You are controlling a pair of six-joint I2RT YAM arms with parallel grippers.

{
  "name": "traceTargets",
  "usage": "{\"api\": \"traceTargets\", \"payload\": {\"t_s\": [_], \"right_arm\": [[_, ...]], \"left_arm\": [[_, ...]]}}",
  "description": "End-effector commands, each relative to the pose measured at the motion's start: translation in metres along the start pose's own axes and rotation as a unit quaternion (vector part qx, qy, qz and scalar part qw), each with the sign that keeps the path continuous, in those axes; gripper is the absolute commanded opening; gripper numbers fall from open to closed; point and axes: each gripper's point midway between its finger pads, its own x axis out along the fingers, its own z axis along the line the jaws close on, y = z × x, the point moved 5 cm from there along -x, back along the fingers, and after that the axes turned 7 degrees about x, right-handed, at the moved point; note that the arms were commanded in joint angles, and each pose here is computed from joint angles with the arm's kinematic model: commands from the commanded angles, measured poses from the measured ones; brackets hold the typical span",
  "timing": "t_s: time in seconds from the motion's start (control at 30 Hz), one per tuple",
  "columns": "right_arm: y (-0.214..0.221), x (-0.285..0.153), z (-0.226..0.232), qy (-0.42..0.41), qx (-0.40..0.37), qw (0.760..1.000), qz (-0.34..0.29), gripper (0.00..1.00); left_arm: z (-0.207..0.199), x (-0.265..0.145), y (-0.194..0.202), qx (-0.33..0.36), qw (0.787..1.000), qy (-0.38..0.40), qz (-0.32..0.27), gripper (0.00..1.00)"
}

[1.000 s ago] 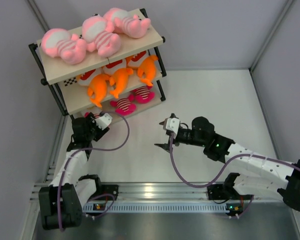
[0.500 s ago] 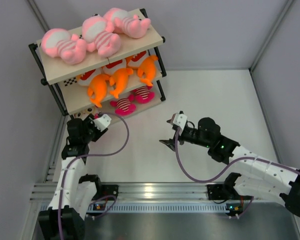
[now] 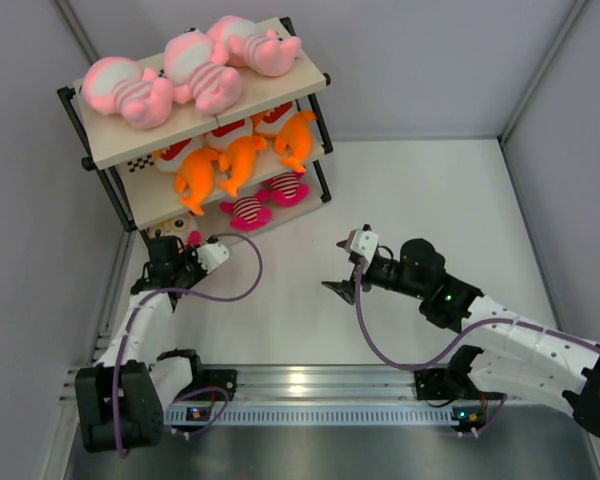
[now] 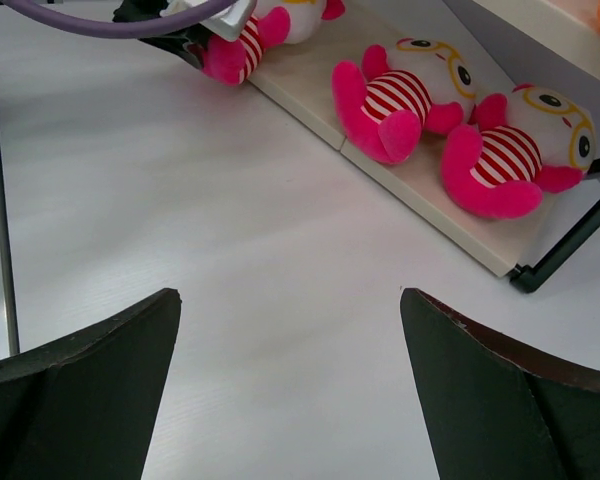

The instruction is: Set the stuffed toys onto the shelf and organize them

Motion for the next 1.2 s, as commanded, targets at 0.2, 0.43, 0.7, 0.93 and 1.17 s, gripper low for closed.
{"api": "traceTargets", "payload": {"t_s": [0.2, 0.43, 0.7, 0.93, 1.17], "right_arm": [[-0.012, -0.002, -0.007, 0.016, -0.004, 0.999, -0.028, 0.92], [-0.015, -0.002, -0.013, 0.025, -0.004, 0.999, -0.026, 0.92], [-0.008, -0.008, -0.014, 0.031, -0.001, 0.999, -0.019, 0.92], [-0.008, -0.013, -0.016, 0.042, 0.005, 0.999, -0.017, 0.93], [0.013, -0.009, -0.038, 0.114, 0.07, 0.991, 0.026, 0.96]], "left_arm": [[0.052, 0.013, -0.005, 0.071, 0.993, -0.097, 0.011, 0.34], [0.078, 0.008, -0.016, 0.08, 0.987, -0.14, 0.003, 0.35], [0.084, -0.001, -0.027, 0.079, 0.985, -0.153, -0.023, 0.36], [0.078, 0.0, -0.026, 0.075, 0.987, -0.137, -0.024, 0.54], [0.061, -0.023, -0.041, 0.031, 0.993, -0.095, -0.069, 0.8]]}}
